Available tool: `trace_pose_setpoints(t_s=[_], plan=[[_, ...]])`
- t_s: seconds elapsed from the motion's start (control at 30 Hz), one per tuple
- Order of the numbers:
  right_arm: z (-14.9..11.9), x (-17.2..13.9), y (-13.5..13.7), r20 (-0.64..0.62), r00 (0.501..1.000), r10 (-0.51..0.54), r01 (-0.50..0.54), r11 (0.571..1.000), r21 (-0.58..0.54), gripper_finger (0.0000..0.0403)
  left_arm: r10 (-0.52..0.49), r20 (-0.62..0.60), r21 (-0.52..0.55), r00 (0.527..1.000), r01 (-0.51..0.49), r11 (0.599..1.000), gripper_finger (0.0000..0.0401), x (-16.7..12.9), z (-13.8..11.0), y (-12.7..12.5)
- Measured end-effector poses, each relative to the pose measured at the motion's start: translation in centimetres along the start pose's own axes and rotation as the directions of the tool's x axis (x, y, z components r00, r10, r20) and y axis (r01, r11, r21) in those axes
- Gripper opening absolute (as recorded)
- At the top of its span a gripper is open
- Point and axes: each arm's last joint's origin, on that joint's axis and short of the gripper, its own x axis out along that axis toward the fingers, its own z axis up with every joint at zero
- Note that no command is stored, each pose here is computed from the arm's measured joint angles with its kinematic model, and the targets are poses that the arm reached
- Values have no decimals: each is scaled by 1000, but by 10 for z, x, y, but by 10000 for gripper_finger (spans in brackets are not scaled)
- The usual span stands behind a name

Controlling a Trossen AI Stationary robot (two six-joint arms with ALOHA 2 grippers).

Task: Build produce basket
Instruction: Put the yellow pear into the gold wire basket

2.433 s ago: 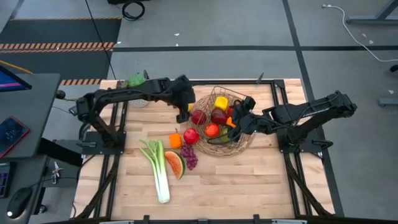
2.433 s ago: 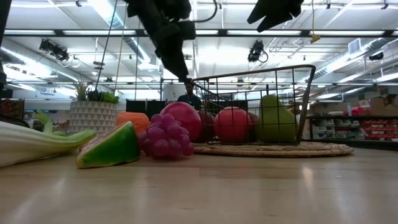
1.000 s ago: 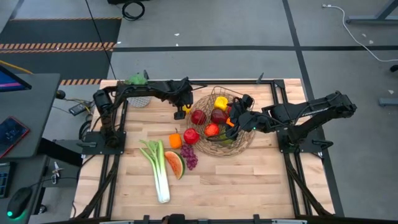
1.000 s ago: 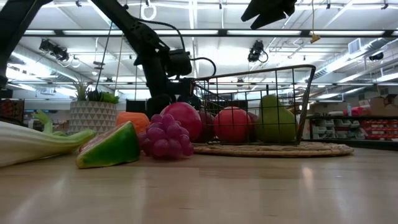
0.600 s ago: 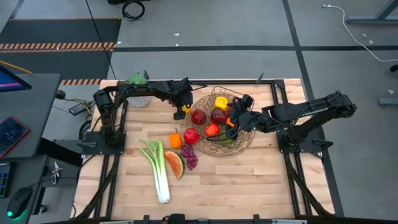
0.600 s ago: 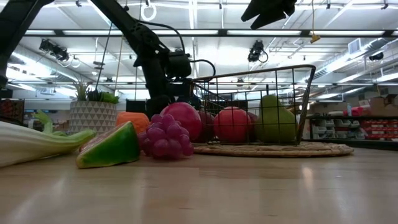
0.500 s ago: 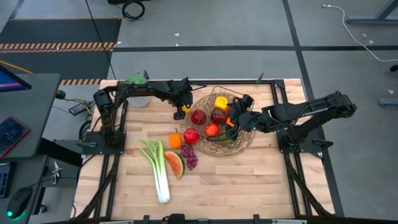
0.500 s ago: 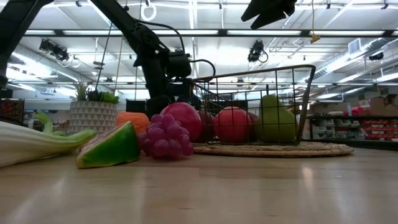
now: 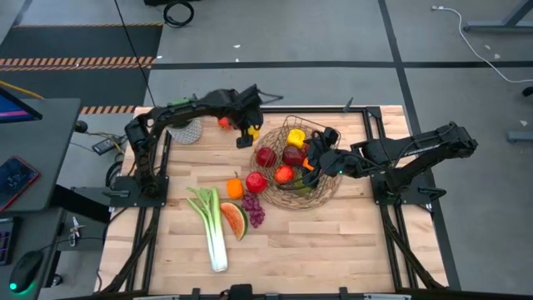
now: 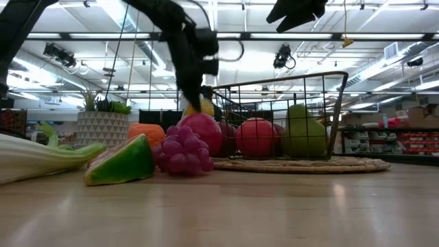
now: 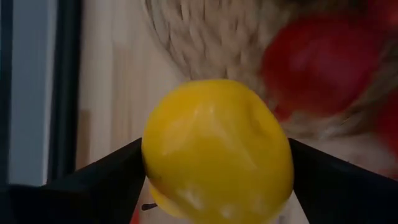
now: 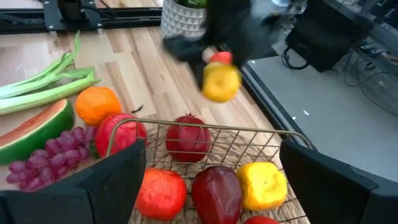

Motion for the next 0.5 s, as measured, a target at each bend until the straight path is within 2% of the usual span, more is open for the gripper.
trace_pose_setpoints(t_s=[0.1, 0.3, 0.37, 0.5], plan=[[-2, 0, 0, -21, 1000, 10, -10, 1000, -4, 373, -70, 105, -36, 992, 74, 997, 354, -30, 14, 4], [-10, -1, -2, -86, 996, -18, 18, 1000, 2, 373, -225, 288, -45, 931, 248, 968, 353, -82, 29, 2], [-11, -1, -2, -91, 996, -24, 25, 1000, 8, 373, -317, 349, -17, 882, 344, 939, 353, -95, 30, -3], [-11, -1, -3, -94, 995, -25, 26, 1000, 8, 373, -501, 428, 108, 752, 508, 855, 353, -115, 33, -18]])
